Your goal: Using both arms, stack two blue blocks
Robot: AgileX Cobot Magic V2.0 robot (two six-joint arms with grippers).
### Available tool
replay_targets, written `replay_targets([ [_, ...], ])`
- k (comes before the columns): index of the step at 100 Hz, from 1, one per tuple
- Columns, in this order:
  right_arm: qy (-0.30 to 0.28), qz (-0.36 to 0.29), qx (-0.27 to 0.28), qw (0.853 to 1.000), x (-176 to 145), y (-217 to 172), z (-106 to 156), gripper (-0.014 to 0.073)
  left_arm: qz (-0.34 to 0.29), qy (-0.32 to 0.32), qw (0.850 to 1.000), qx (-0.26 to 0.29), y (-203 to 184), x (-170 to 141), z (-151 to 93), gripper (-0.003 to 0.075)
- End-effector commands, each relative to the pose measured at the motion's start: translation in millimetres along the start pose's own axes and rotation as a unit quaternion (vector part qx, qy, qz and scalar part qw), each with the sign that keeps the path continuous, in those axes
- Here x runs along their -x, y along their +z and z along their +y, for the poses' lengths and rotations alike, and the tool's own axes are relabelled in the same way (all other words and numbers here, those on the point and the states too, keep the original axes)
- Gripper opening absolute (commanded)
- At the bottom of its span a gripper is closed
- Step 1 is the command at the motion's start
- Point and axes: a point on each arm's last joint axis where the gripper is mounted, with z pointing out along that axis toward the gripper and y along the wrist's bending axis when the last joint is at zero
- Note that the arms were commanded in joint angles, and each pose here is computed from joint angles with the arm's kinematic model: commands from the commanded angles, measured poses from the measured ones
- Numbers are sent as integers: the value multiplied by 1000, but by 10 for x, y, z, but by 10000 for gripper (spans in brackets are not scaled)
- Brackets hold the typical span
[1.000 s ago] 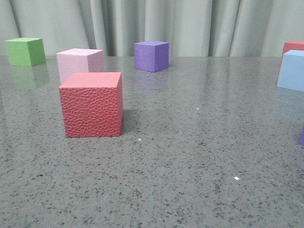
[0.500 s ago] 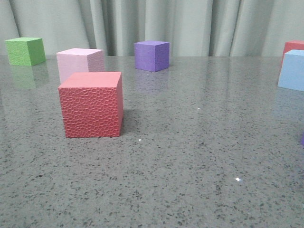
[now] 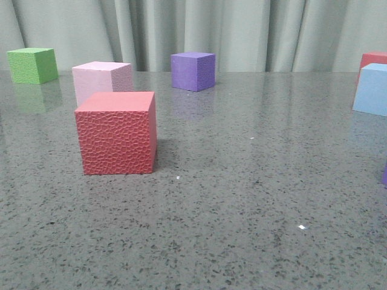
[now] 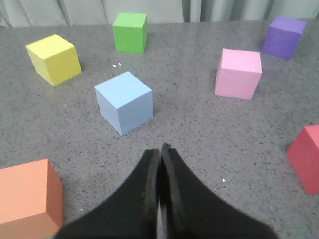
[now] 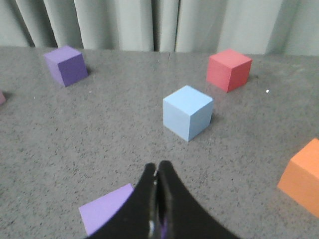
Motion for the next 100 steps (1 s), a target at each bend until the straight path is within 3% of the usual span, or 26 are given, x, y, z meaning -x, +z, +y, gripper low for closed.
replay_targets([
  [1, 4, 11, 6, 1000, 245, 15, 33, -122, -6, -17, 1000, -15, -17, 254, -24, -19],
  [59, 16, 53, 14, 998, 306, 176, 53, -121, 9, -39, 998, -42, 47, 352, -70, -18],
  [71, 16, 53, 14, 998, 306, 176, 53, -54, 18, -39, 998, -43, 46, 334, -73, 0],
  [78, 16, 53, 14, 998, 306, 176, 53, 72, 27, -32, 998, -44, 46, 319, -75, 87],
  [85, 16, 53, 14, 998, 306, 176, 53, 257, 32, -31, 998, -44, 45, 309, -76, 239],
  [86, 16, 53, 14, 998, 305, 176, 53, 320, 32, -31, 998, -45, 45, 309, -76, 297],
  [87, 16, 53, 14, 998, 305, 176, 53, 320, 33, -31, 998, -45, 45, 307, -76, 297],
  [89, 16, 53, 14, 998, 305, 176, 53, 385, 33, -31, 998, -45, 45, 307, -76, 381],
  [92, 16, 53, 14, 998, 306, 176, 53, 470, 33, -31, 998, -45, 45, 307, -76, 446],
  [93, 16, 53, 14, 998, 306, 176, 53, 510, 33, -31, 998, -45, 45, 307, -76, 511],
  [96, 16, 51, 14, 998, 310, 176, 53, 600, 33, -31, 998, -45, 45, 307, -76, 573],
  [100, 15, 50, 14, 999, 311, 176, 53, 603, 33, -31, 998, -45, 45, 307, -76, 680],
])
